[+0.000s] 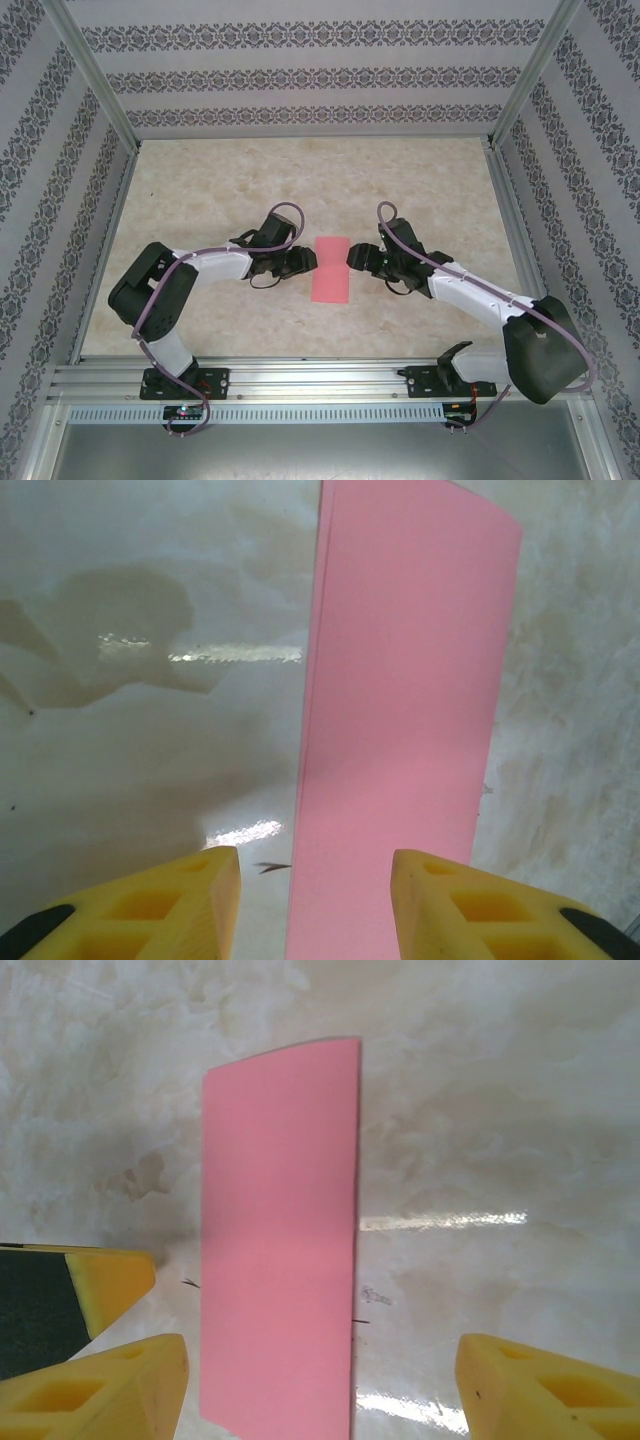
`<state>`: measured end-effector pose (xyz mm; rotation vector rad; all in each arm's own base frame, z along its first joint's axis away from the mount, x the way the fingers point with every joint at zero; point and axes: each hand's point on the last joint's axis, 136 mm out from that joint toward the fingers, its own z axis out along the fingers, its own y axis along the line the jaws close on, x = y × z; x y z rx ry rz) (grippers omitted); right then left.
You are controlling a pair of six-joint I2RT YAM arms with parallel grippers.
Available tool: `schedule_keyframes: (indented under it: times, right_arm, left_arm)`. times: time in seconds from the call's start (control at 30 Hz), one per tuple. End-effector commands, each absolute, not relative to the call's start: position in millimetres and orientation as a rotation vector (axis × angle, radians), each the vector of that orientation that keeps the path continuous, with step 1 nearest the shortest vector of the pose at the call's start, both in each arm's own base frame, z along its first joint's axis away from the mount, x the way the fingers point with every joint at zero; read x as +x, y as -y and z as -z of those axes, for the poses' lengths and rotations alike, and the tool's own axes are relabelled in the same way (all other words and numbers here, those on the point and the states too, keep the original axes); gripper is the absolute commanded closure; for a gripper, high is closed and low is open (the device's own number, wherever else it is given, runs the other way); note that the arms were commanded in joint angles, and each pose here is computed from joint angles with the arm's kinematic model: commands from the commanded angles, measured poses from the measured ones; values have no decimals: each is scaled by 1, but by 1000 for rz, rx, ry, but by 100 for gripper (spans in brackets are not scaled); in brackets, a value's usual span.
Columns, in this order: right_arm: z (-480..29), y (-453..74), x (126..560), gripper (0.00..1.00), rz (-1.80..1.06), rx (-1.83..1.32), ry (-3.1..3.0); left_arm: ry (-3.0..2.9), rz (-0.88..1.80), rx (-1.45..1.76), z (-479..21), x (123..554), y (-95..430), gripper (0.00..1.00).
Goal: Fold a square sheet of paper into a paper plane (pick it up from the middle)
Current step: Fold the triangle a second time at the center of the table.
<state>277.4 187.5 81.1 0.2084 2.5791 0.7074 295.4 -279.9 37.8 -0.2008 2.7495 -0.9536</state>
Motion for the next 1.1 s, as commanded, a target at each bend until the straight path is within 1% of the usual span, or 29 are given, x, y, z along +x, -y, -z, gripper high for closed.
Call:
schedule_keyframes:
  times: [0.0,0.47,0.57,0.83,1.07]
  right_arm:
    - [-75,-190,279,30,-785,241,-2628]
    - [-77,-200,280,33,-882,246,-2612]
    - [-72,-205,280,36,-915,243,-2629]
    - [-69,-221,285,49,-1018,240,-2630]
    - [-63,-239,290,53,-1058,207,-2659]
  left_arm:
    - [-2726,1033,-229,-38,303,287,55]
    - [-2741,1055,-233,-35,301,288,50]
    - [-2743,1062,-239,-33,303,290,50]
    - [-2755,1095,-235,-30,305,297,49]
    - [-2766,1089,-218,-30,305,298,49]
